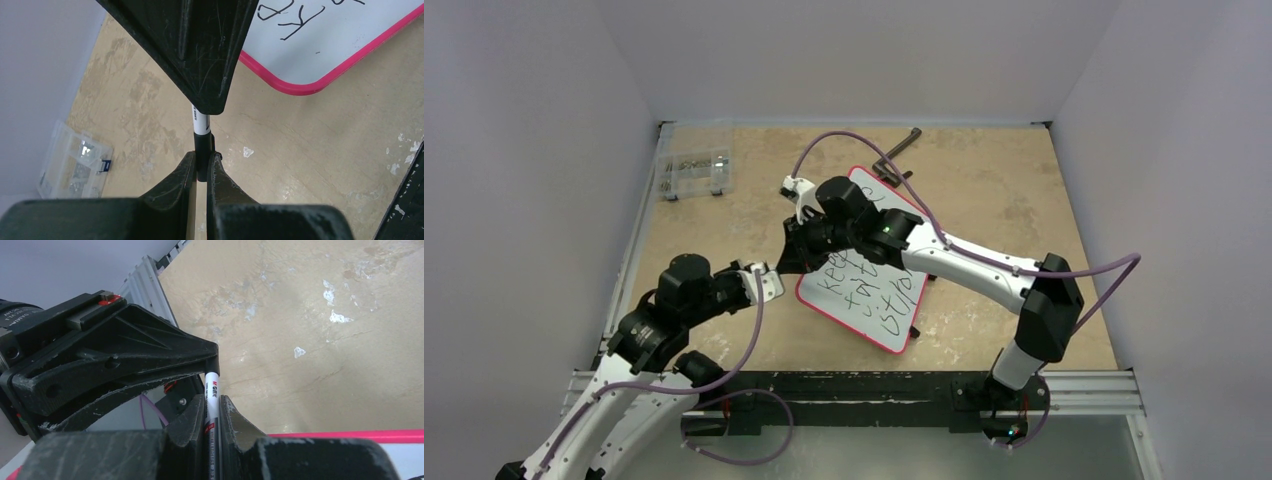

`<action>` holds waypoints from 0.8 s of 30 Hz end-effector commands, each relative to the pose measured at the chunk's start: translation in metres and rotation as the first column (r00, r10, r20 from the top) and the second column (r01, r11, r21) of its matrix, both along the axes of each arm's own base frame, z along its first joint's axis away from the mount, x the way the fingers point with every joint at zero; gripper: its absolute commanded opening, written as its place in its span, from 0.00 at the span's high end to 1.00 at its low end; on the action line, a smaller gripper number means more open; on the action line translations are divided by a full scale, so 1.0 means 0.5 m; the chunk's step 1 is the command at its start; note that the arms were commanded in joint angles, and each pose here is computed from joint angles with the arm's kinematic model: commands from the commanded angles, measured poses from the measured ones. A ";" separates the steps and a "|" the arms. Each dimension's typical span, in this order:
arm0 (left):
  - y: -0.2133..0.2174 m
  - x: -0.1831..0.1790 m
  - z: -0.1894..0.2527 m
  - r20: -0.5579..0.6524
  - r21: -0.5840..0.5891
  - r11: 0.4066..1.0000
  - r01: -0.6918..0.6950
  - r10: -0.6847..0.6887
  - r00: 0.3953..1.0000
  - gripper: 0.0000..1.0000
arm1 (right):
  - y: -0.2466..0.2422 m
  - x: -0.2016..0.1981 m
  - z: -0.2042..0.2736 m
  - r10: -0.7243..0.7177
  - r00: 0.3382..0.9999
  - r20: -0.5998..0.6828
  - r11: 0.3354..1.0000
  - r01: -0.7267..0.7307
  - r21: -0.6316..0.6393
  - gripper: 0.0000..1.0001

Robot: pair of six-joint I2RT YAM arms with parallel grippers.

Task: Write a sentence on the whiteboard
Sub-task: Close the whiteboard marker at the center of the board.

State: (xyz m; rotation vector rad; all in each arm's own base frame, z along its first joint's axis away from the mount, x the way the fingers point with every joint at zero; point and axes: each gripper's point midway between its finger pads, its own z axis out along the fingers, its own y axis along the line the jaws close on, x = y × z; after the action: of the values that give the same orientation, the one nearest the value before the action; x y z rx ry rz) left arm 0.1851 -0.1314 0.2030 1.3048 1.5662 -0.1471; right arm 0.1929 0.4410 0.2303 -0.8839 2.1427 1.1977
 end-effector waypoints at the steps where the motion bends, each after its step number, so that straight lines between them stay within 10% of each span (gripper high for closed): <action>1: -0.111 -0.032 0.178 0.284 -0.222 0.922 0.317 -0.250 0.926 1.00 | 0.085 -0.021 0.034 0.024 1.000 0.007 0.995 -0.025 0.095 1.00; 15: -0.101 -0.047 0.172 0.284 -0.222 0.922 0.318 -0.251 0.925 0.99 | 0.065 0.002 0.083 -0.051 0.995 0.088 0.995 0.044 0.084 1.00; 24: -0.092 -0.046 0.169 0.277 -0.232 0.928 0.290 -0.223 0.935 0.66 | 0.020 0.044 0.122 -0.157 0.966 0.204 0.987 0.150 0.053 1.00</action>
State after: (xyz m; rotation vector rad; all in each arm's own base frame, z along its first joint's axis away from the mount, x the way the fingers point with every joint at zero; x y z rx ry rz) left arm 0.1780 -0.1537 0.2389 1.2696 1.3439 -0.2295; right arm 0.1912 0.4472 0.2444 -0.8513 2.1425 1.0616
